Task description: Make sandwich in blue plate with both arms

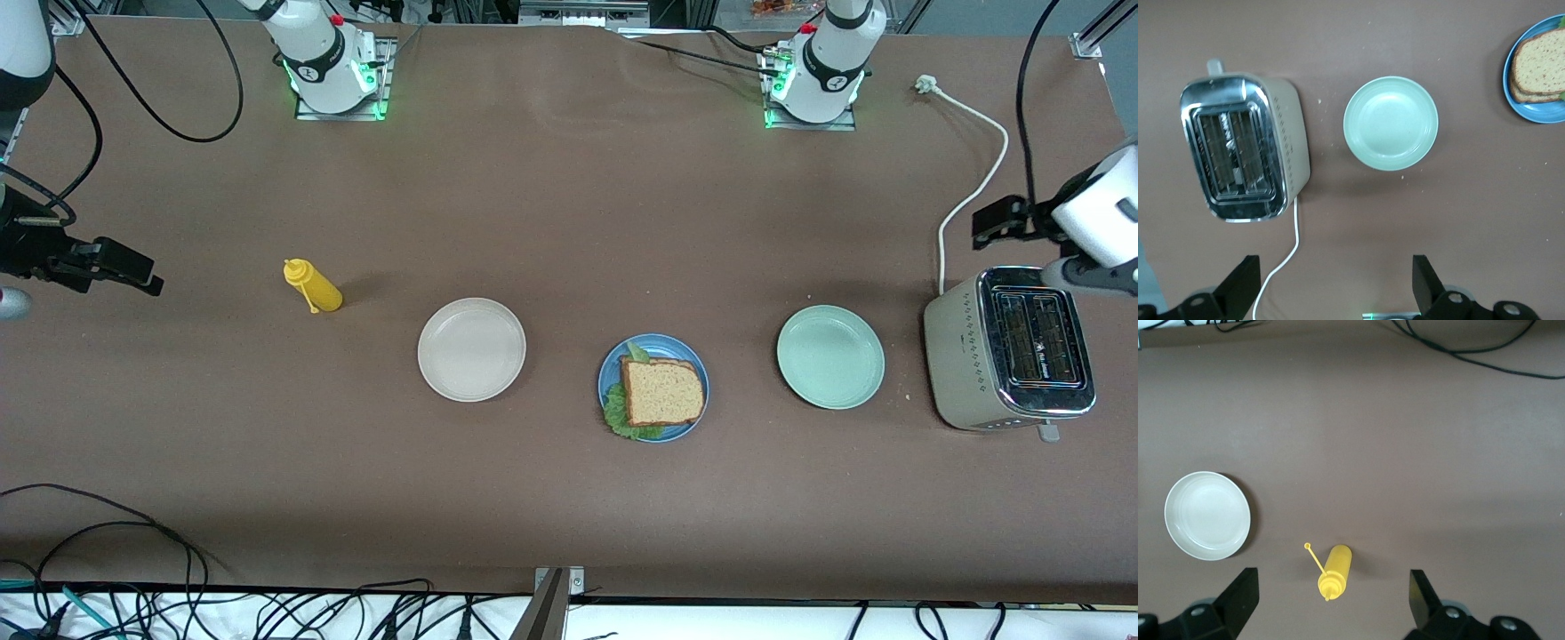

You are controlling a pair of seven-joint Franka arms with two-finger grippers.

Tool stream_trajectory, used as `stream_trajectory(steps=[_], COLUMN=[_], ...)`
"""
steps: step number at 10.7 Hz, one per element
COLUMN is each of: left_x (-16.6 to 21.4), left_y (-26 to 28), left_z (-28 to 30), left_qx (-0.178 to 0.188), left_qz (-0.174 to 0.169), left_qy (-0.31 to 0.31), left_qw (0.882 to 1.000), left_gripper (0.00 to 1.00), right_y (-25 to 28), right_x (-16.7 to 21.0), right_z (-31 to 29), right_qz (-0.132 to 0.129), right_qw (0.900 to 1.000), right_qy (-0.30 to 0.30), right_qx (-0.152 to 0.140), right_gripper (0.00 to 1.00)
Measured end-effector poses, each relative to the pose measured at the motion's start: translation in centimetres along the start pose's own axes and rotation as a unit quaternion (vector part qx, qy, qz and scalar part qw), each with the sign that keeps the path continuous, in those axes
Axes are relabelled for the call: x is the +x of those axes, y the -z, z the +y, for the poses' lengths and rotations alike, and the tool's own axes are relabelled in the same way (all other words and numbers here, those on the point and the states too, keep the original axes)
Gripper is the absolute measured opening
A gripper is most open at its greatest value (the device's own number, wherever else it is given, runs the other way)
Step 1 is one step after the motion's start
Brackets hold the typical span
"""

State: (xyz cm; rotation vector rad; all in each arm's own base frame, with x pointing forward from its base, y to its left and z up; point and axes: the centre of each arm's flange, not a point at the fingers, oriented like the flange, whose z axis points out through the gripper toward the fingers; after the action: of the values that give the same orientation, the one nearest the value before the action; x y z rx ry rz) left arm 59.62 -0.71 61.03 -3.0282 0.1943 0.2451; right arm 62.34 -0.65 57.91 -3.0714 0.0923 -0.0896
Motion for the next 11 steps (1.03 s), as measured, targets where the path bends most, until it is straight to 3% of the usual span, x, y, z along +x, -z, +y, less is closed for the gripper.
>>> stream_trajectory(steps=[4,11], left_x=[-3.1,-5.9], left_y=[-1.3,-4.6], left_z=[-3.3,-2.6], left_qx=[-0.009,-0.019], left_qz=[-0.012,0.014], left_qy=[0.029,0.059], left_qw=[0.999,0.998], left_gripper=[1.00,1.00], right_y=[0.0,0.1], right_x=[0.1,0.1], right_z=[0.0,0.4], right_qz=[0.004,0.006], right_qw=[1.000,1.000], right_qy=[0.000,-0.003], right_qx=[0.000,-0.001], right_gripper=[1.00,1.00])
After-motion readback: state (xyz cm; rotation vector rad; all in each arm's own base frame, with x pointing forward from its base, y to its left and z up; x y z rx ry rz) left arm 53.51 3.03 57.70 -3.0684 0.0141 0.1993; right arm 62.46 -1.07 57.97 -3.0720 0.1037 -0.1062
